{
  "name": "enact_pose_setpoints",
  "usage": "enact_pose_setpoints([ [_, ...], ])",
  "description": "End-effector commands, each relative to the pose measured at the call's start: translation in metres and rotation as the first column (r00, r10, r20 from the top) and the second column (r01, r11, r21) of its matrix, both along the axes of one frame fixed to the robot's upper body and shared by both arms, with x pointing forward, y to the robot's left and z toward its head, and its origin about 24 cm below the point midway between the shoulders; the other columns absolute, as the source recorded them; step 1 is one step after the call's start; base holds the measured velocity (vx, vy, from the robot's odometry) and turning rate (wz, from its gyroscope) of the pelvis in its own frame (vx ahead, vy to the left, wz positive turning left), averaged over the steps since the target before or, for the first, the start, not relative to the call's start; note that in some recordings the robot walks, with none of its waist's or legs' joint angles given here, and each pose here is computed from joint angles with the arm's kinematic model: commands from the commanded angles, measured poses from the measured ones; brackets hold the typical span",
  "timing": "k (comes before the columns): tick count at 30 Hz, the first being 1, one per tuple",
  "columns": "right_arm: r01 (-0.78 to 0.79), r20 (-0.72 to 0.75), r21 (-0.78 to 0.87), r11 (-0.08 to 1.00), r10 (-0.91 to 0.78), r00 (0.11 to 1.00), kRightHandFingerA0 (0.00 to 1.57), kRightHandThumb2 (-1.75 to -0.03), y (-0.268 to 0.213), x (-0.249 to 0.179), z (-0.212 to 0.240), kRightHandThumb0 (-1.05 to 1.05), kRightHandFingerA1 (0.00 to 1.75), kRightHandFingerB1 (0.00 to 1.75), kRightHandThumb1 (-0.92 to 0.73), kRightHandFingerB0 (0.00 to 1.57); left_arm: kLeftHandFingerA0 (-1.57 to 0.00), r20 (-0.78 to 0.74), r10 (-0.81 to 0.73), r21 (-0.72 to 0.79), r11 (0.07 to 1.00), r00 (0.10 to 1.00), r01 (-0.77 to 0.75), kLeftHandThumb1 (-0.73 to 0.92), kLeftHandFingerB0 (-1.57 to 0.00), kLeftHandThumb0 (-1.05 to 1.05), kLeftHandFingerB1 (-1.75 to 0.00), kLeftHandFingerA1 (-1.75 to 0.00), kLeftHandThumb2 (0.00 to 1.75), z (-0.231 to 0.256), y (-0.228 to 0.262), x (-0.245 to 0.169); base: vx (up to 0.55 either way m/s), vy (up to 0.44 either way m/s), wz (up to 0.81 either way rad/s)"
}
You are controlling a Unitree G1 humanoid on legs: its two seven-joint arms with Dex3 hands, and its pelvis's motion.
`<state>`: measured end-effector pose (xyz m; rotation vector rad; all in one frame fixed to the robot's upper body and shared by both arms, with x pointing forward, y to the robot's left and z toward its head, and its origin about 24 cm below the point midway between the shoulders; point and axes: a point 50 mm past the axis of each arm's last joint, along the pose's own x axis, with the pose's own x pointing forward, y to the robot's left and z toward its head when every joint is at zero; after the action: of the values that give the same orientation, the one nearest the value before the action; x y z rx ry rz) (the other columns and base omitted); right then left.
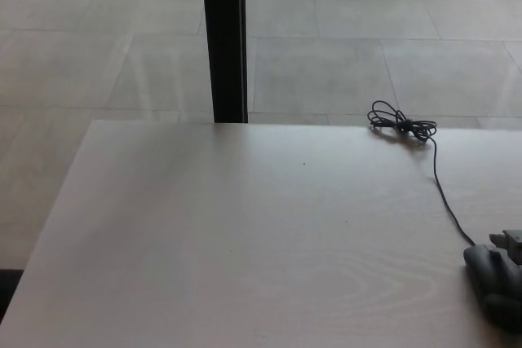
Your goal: The robot uses its right fingers to click on the left button of the black mouse placed on the table.
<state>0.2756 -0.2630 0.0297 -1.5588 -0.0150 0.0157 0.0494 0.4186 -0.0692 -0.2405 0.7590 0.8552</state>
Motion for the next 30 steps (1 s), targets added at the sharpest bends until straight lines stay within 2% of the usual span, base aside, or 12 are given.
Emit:
enact_pose_setpoints([
  [1,-0.028,-0.002,-0.006,1.000,0.028,1.000,0.36,-0.68,0.008,-0.002,-0.005,-0.84,0.39,0.31,-0.89,0.34,-0.46,0.019,-0.009,0.030,1.000,1.000,0.009,0.84,-0.35,-0.99,-0.48,-0.59,0.93,0.008,0.008,0.002,0.00,0.000,0.00],
  [2,-0.030,-0.001,-0.008,1.000,0.030,1.000,0.33,-1.12,0.009,-0.001,-0.005,-0.84,0.53,0.43,-0.72,0.21,-0.48,0.016,-0.011,0.032,0.999,1.000,0.010,0.85,-0.35,-0.98,-0.48,-0.58,0.92,0.008,0.008,0.002,0.00,0.000,0.00],
  [3,-0.029,-0.005,-0.008,1.000,0.029,1.000,0.32,-1.12,0.011,-0.001,-0.004,-0.84,0.53,0.43,-0.72,0.20,-0.43,0.010,-0.008,0.039,0.999,1.000,0.008,0.79,-0.36,-0.87,-0.53,-0.60,1.17,0.008,0.008,0.002,0.00,0.000,0.00],
  [4,-0.030,-0.005,-0.009,1.000,0.030,1.000,0.32,-1.12,0.011,-0.001,-0.004,-0.84,0.53,0.43,-0.72,0.20,-0.43,0.008,-0.005,0.039,0.999,1.000,0.004,0.79,-0.36,-0.87,-0.53,-0.60,1.17,0.008,0.008,0.002,0.00,0.000,0.00],
  [5,-0.032,-0.010,-0.012,0.999,0.032,0.999,0.33,-0.68,0.011,-0.001,-0.004,-0.83,0.40,0.31,-0.89,0.31,-0.47,0.009,-0.005,0.039,0.999,1.000,0.005,0.92,-0.36,-0.96,-0.43,-0.55,0.83,0.008,0.007,0.002,0.00,0.000,0.00],
  [18,-0.043,-0.053,-0.059,0.997,0.040,0.998,0.32,-0.68,0.010,-0.007,-0.015,-0.84,0.39,0.31,-0.90,0.31,-0.50,0.014,-0.039,0.061,0.997,0.999,0.038,0.92,-0.40,-0.94,-0.50,-0.63,0.82,0.009,0.008,0.002,0.00,0.000,0.00],
  [19,-0.046,-0.052,-0.053,0.998,0.043,0.998,0.25,-1.11,0.010,-0.007,-0.014,-0.80,0.52,0.44,-0.70,0.20,-0.52,0.014,-0.033,0.061,0.998,0.999,0.033,0.92,-0.40,-0.95,-0.49,-0.62,0.82,0.009,0.008,0.001,0.00,0.000,0.00],
  [20,-0.045,-0.063,-0.070,0.997,0.041,0.997,0.29,-0.69,0.011,-0.006,-0.013,-0.86,0.40,0.31,-0.92,0.29,-0.52,0.016,-0.029,0.055,0.998,0.999,0.028,0.92,-0.40,-0.96,-0.49,-0.61,0.81,0.008,0.007,0.002,0.00,0.000,0.00],
  [24,-0.037,-0.069,-0.062,0.997,0.033,0.997,0.31,-0.68,0.010,-0.007,-0.016,-0.86,0.40,0.31,-0.92,0.30,-0.56,0.014,0.015,0.037,0.999,1.000,-0.016,0.92,-0.41,-0.94,-0.46,-0.62,0.81,0.008,0.008,0.003,0.00,0.000,0.00],
  [25,-0.039,-0.081,-0.072,0.997,0.033,0.996,0.30,-0.68,0.009,-0.007,-0.017,-0.84,0.40,0.31,-0.92,0.29,-0.54,0.013,-0.001,0.044,0.999,1.000,0.001,0.78,-0.38,-0.87,-0.54,-0.66,1.17,0.008,0.008,0.003,0.00,0.000,0.00],
  [26,-0.039,-0.094,-0.094,0.995,0.030,0.995,0.30,-0.69,0.008,-0.008,-0.021,-0.86,0.41,0.31,-0.92,0.28,-0.52,0.001,-0.010,0.060,0.998,1.000,0.010,0.92,-0.42,-0.94,-0.47,-0.57,0.81,0.009,0.008,0.005,0.00,0.000,0.00],
  [30,-0.039,-0.112,-0.081,0.996,0.030,0.993,0.31,-0.68,0.009,-0.011,-0.025,-0.84,0.40,0.31,-0.91,0.30,-0.50,0.006,-0.011,0.045,0.999,1.000,0.011,0.92,-0.39,-0.95,-0.46,-0.56,0.83,0.008,0.008,0.004,0.00,0.000,0.00],
])
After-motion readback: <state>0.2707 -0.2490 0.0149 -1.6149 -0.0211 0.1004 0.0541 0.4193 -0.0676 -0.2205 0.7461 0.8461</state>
